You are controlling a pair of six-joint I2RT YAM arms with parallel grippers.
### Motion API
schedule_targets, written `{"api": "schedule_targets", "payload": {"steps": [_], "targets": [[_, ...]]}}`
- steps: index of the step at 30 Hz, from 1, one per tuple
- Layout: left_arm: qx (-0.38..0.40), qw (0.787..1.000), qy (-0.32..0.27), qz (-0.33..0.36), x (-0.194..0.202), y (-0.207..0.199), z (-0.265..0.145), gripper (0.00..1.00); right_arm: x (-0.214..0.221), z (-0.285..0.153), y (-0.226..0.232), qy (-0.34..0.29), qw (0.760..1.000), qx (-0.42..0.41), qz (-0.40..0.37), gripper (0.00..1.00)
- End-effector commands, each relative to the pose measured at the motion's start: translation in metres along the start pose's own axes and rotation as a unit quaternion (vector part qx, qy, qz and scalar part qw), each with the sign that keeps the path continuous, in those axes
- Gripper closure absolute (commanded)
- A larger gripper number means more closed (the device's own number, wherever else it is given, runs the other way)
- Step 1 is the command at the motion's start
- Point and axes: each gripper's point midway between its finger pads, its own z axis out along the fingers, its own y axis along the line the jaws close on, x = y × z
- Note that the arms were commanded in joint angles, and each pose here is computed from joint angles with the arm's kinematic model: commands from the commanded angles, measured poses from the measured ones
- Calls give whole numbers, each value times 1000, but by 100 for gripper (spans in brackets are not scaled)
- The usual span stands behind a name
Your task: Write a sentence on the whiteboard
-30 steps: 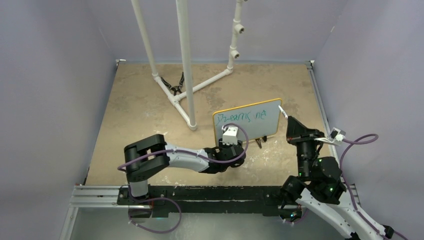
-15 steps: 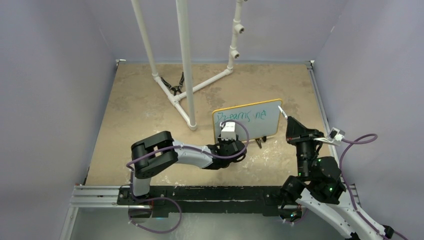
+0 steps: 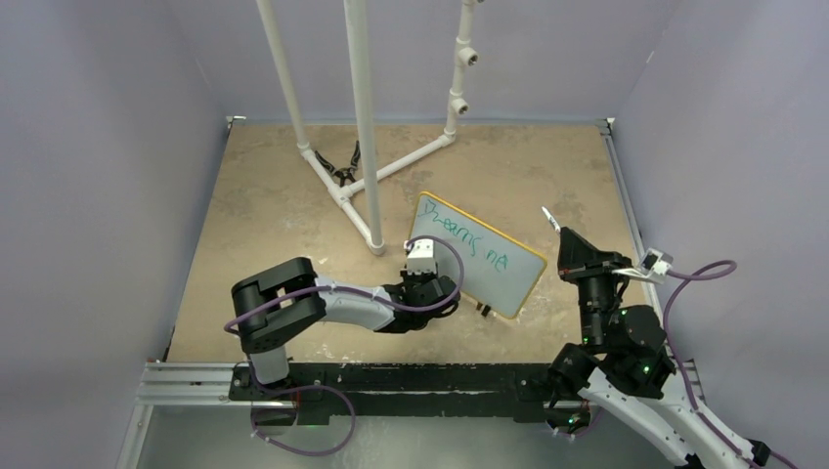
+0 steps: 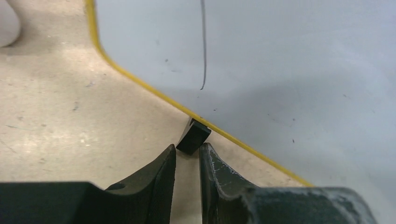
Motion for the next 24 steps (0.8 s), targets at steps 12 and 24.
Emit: {"api": "schedule_targets", "payload": {"steps": [12, 24], "targets": [[47, 998, 9, 45, -28, -2, -27, 68, 14, -2, 16, 35, 999, -40, -1, 100], [266, 951, 68, 145, -9, -78, -69, 59, 19, 0, 20, 47, 998, -43, -1, 100]]}}
